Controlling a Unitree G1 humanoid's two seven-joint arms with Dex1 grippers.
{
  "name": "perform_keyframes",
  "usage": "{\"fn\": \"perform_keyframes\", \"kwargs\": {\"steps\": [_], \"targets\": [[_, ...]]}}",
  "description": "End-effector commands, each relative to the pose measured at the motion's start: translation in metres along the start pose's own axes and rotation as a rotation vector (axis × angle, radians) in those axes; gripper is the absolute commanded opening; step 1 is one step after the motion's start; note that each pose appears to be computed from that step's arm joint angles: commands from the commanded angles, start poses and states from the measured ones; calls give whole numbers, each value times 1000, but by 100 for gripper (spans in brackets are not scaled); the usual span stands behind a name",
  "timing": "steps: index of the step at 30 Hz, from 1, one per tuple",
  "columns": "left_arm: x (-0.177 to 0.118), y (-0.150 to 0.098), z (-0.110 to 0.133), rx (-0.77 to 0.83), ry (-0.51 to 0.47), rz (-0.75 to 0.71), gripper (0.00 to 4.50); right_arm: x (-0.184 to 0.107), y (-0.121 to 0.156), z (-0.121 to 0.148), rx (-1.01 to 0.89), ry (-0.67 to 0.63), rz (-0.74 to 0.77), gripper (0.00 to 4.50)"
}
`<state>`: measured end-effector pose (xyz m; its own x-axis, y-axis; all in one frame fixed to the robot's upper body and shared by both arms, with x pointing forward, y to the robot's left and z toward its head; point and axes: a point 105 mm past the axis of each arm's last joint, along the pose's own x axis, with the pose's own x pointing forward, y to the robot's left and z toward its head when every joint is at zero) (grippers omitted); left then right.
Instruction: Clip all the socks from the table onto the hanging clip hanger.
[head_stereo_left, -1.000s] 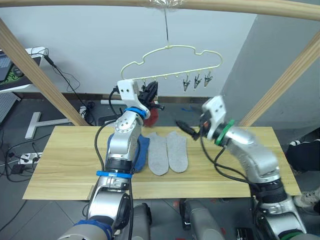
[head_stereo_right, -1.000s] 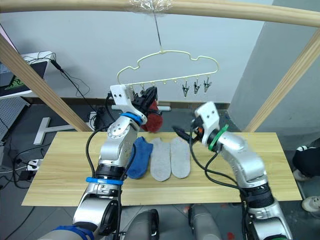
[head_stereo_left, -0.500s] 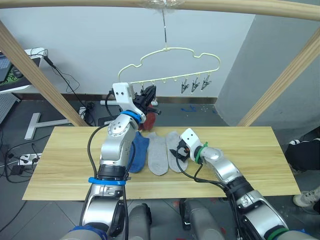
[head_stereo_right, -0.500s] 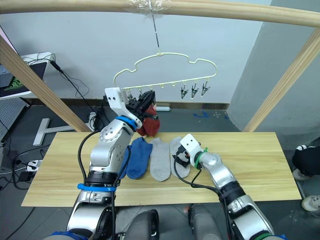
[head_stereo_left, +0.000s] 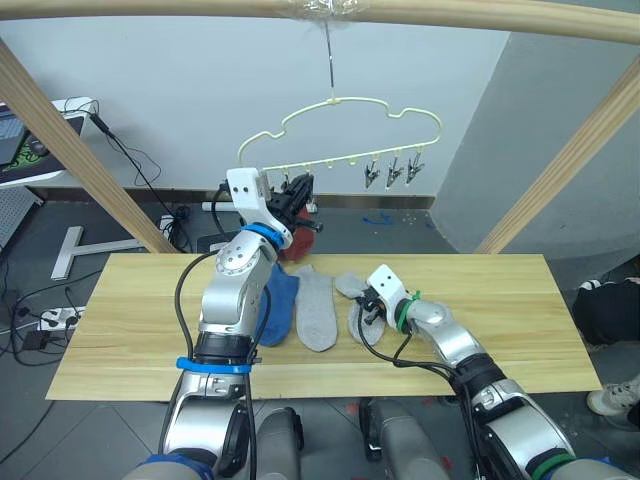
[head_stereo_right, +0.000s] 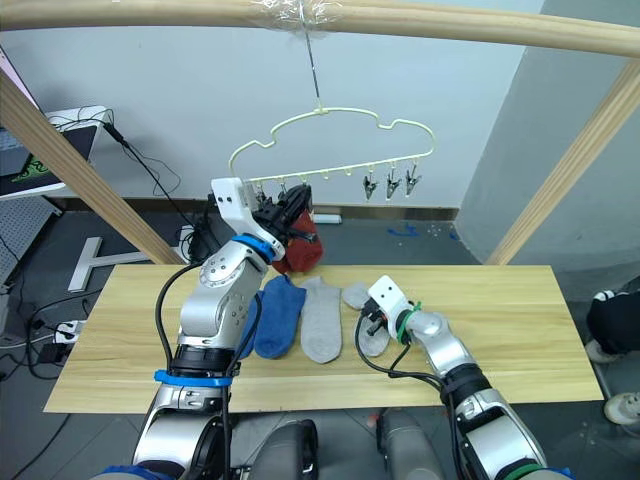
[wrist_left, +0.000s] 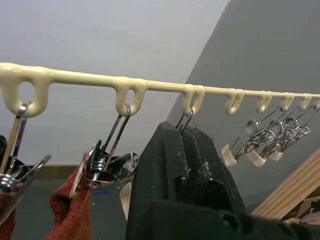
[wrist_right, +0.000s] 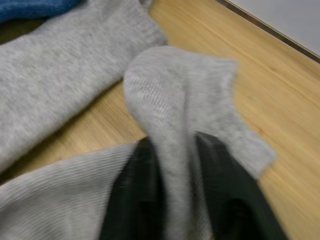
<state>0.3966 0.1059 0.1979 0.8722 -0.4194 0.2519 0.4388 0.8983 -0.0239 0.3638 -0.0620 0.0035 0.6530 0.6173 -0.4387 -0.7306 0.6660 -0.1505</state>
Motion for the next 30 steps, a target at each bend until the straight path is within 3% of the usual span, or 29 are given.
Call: {"fn": "perform_keyframes", "kwargs": {"steps": [1, 5, 8, 15, 23, 30], "targets": [[-2, -5, -3, -37, 12, -22, 0, -16, -9, -9, 8, 0, -17, 3], [0, -7, -10, -196, 68, -22, 0, -33, -18, 16, -44, -115, -53, 3], [1, -5, -9, -384, 87, -11, 0, -45, -14, 55, -123, -277, -64, 3], [-6, -5, -2, -616, 95, -35, 0, -75, 0, 117, -86, -536, -72, 3], [-10, -8, -1, -632, 105, -46, 0, -69, 10, 131, -60, -548, -61, 3], [-10, -6, 4, -651, 82, -40, 0, -66, 10, 127, -29, -529, -58, 3]]}}
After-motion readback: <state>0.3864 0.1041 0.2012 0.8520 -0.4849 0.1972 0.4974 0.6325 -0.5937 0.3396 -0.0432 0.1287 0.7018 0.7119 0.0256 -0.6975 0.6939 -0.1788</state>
